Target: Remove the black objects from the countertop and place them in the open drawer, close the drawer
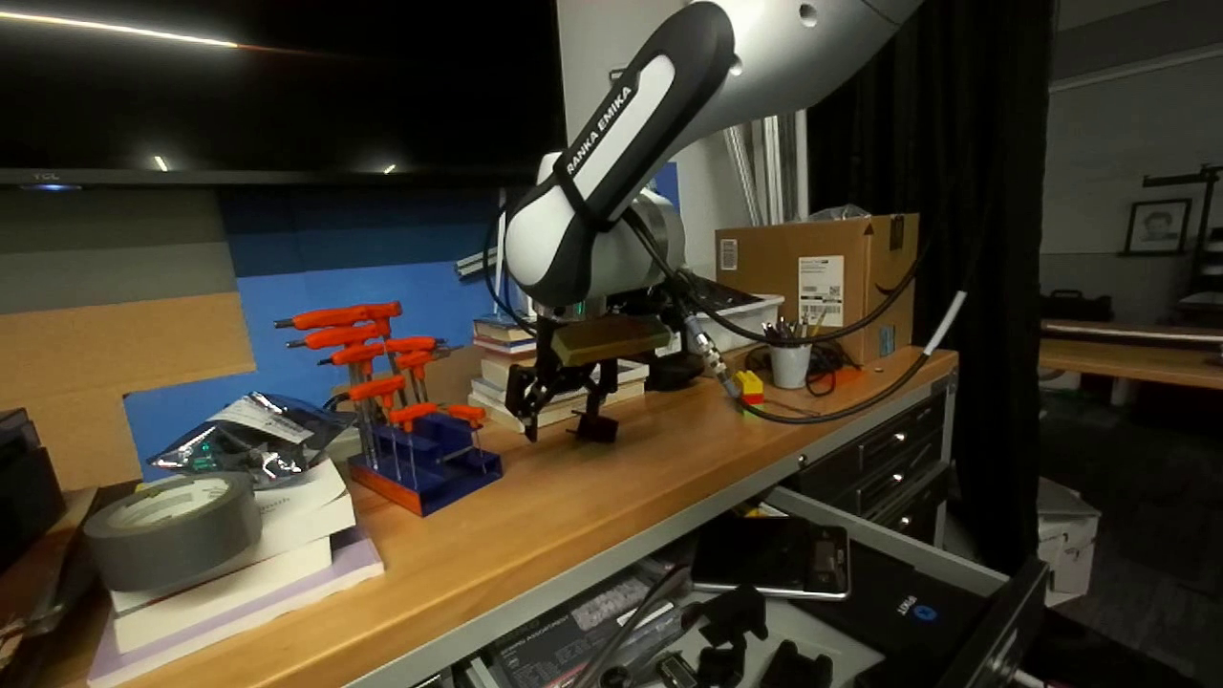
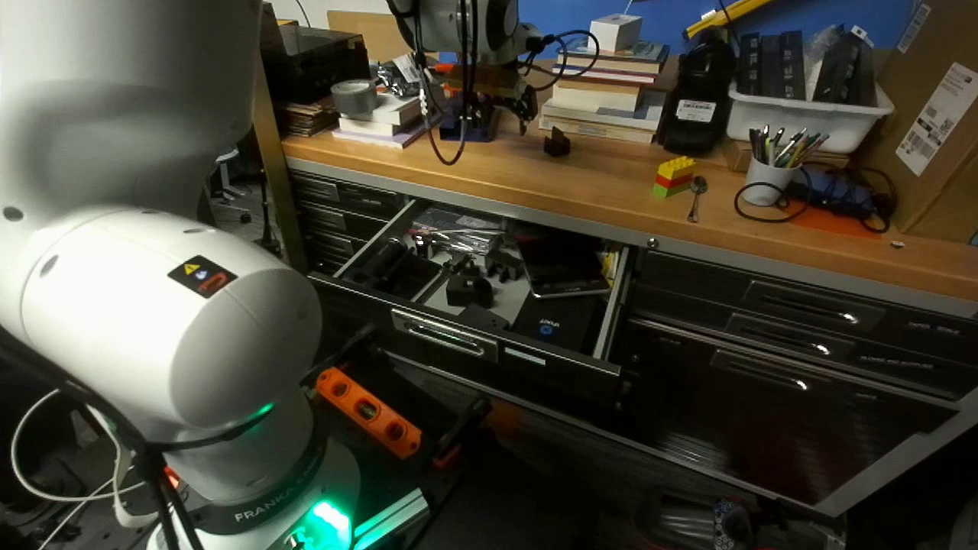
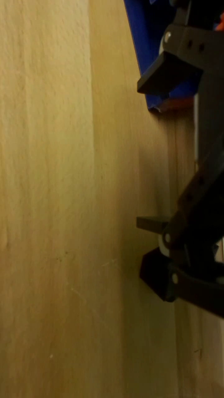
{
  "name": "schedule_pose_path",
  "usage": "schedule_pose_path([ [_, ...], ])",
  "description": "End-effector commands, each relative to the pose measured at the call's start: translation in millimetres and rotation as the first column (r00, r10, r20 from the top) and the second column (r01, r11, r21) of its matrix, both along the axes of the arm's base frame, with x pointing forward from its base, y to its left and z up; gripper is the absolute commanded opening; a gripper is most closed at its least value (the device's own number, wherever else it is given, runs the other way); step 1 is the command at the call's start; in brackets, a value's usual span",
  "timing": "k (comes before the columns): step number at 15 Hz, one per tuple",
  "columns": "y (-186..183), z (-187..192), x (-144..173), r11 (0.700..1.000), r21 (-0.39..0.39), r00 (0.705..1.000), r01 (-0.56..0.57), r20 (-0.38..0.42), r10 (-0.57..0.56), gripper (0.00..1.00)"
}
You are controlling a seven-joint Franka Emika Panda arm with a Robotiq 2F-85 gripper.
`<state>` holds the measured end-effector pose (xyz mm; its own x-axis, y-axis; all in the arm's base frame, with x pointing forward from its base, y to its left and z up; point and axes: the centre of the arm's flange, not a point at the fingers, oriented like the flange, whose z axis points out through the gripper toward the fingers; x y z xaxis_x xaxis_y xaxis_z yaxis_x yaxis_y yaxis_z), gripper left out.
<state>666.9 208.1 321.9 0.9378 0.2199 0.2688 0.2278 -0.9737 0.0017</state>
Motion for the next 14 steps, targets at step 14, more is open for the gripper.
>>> schedule_pose_path([
  [14, -23.3, -29.2, 98.7, 0.967, -0.151, 0.952, 0.206, 0.259, -0.163, 1.00],
])
